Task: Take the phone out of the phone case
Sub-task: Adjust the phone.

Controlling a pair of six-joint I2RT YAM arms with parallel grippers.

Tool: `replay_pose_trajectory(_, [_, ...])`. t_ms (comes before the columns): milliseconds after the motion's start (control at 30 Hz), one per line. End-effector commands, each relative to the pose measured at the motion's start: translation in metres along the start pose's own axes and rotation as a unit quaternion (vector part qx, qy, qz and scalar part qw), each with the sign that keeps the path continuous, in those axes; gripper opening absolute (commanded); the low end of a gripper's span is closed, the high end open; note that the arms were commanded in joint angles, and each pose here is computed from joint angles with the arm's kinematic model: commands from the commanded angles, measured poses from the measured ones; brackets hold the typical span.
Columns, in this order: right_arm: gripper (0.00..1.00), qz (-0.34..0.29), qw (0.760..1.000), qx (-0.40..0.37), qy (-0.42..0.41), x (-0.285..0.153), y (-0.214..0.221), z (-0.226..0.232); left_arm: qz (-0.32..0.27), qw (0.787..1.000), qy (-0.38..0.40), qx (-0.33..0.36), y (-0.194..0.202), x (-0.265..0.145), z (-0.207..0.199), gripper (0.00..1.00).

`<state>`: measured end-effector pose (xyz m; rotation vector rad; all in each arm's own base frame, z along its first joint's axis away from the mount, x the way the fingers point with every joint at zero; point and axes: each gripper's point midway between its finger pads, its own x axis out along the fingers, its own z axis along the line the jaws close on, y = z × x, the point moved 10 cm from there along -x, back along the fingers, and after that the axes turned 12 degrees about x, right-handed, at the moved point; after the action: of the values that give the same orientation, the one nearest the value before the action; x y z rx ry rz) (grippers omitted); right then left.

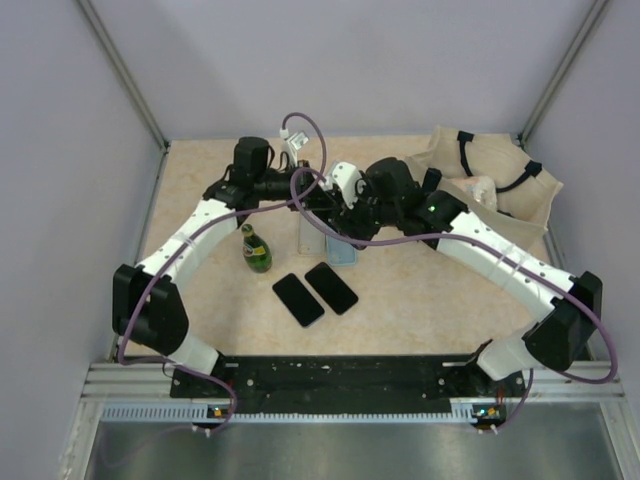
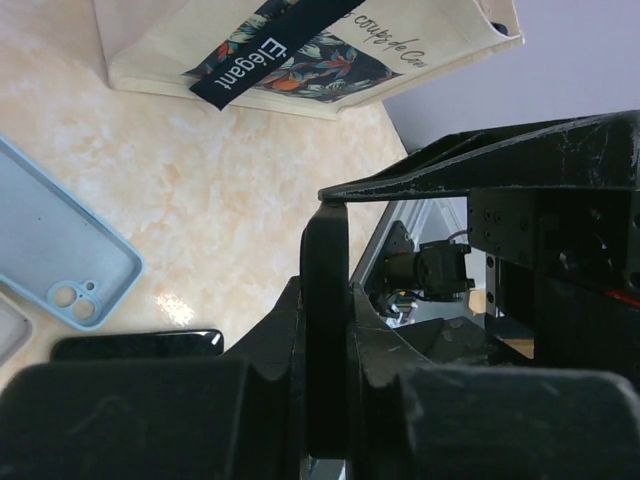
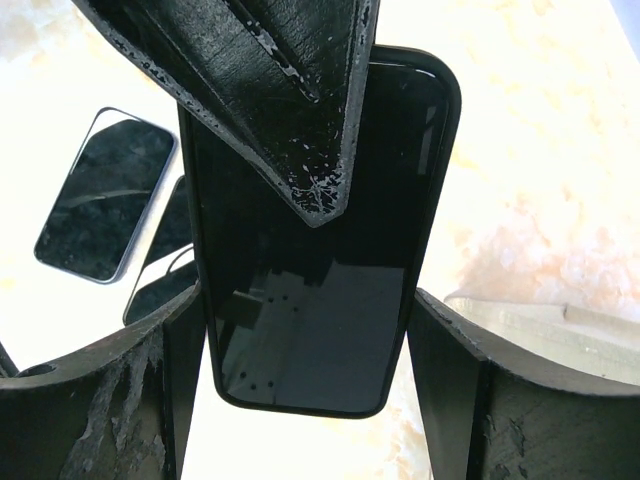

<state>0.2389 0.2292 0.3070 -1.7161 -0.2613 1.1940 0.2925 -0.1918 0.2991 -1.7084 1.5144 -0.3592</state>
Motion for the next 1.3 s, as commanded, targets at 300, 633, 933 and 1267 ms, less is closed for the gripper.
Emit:
replay_pose_trajectory(300, [0.65, -0.085, 0.996, -0.014, 0.002, -0.028, -0.024, 0.005, -0.003, 0.994, 0.042, 0.100, -0.007, -0.007, -0.008, 0.00])
replay_pose_trajectory(633, [0.81, -0.116, 0.992, 0.016, -0.043, -0.073, -0.030, -0.008, -0.012, 0.976, 0.068, 0.206, -0.011, -0.041, -0.015, 0.00])
replay_pose_trajectory(933, [0.81, -0.142, 0.982, 0.013, -0.123, -0.096, -0.031, -0.003, -0.039, 0.931, 0.114, 0.345, 0.006, -0.072, -0.053, 0.00])
replay_pose_trajectory(1267, [0.78, -0.140, 0.951, 0.013, -0.274, -0.089, -0.016, 0.011, -0.060, 0.912, 0.140, 0.380, 0.014, -0.087, -0.076, 0.00])
